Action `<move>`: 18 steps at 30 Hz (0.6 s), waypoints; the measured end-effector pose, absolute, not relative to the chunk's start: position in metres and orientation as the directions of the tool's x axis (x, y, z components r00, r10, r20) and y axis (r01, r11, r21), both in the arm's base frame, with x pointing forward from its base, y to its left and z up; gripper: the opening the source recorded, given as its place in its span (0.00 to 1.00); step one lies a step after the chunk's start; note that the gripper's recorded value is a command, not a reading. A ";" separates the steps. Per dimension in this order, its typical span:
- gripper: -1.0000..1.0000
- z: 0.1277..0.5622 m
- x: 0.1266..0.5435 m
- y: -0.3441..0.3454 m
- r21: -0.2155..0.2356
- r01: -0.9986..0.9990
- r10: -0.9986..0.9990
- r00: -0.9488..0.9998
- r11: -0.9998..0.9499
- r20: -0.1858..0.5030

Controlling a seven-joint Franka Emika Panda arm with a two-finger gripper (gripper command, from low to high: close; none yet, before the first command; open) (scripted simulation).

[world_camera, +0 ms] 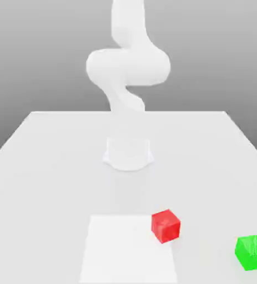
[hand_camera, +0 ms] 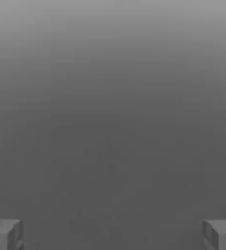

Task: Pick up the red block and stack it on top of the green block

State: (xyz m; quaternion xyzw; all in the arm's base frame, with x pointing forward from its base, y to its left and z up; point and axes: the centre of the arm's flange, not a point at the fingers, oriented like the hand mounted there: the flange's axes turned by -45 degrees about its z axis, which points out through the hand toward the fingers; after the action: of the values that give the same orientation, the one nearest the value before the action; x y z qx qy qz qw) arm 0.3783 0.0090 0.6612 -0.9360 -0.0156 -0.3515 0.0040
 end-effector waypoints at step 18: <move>0.50 0.232 0.380 0.091 0.008 0.420 0.420 0.906 -0.907 0.042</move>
State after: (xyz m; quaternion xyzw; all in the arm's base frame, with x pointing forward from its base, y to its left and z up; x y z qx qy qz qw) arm 0.3799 0.0906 0.2322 -0.9763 -0.2152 -0.0213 0.0007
